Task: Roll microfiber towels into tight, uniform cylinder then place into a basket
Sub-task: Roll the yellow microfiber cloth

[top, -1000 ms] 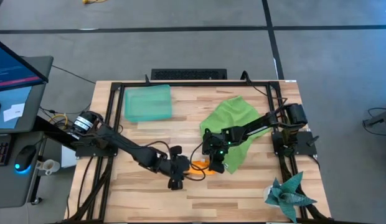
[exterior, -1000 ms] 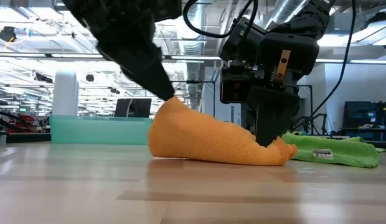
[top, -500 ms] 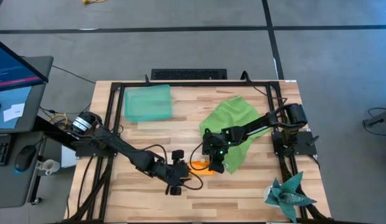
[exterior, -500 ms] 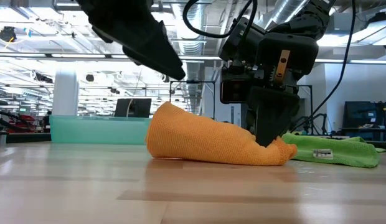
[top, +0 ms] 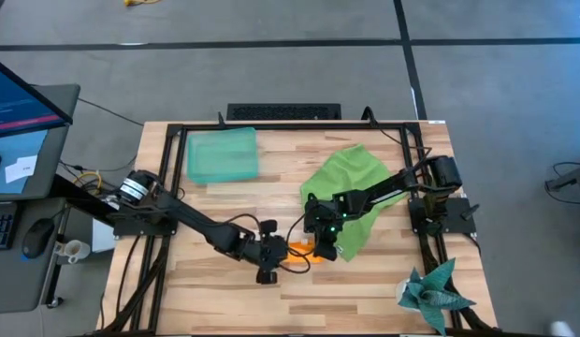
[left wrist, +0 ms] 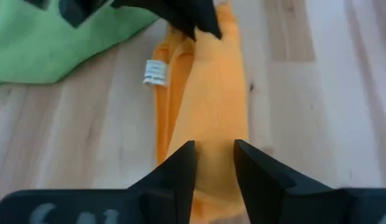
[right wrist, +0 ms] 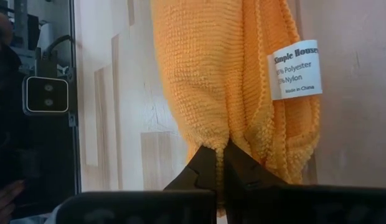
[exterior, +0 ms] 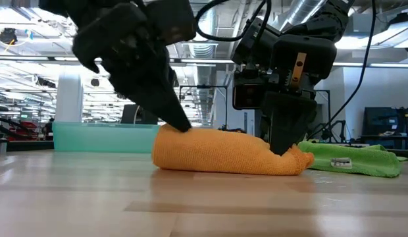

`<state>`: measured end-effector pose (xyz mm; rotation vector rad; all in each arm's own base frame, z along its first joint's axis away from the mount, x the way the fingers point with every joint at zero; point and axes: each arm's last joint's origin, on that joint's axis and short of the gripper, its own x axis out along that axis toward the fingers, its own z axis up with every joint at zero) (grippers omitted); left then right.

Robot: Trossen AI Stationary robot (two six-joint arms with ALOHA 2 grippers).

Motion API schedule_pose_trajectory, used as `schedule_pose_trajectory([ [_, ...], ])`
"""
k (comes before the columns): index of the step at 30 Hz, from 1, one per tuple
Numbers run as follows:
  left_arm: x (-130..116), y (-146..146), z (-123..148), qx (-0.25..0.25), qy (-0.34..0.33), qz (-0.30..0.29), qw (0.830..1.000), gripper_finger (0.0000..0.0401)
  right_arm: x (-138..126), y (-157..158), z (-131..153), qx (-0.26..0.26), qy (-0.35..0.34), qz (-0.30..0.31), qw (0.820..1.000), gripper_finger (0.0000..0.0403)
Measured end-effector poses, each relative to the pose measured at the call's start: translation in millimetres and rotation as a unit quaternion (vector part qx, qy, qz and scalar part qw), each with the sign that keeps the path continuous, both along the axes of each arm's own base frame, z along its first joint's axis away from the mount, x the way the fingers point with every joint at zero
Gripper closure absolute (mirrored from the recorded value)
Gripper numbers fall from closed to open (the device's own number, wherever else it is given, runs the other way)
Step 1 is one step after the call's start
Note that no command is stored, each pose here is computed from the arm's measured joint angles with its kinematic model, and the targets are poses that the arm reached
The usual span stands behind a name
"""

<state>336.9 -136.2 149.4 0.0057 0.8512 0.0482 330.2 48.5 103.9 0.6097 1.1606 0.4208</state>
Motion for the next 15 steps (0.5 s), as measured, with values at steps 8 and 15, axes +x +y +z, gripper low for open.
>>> schedule_pose_trajectory([
  [8,-1,0,-23,-0.028,0.052,0.034,0.998,0.0336,0,0,0,0.0,0.001,0.0,1.0,0.0379],
  [15,-3,0,-26,-0.042,0.068,0.053,0.995,0.034,0,1,0,-0.001,-0.001,0.001,1.0,0.0364],
])
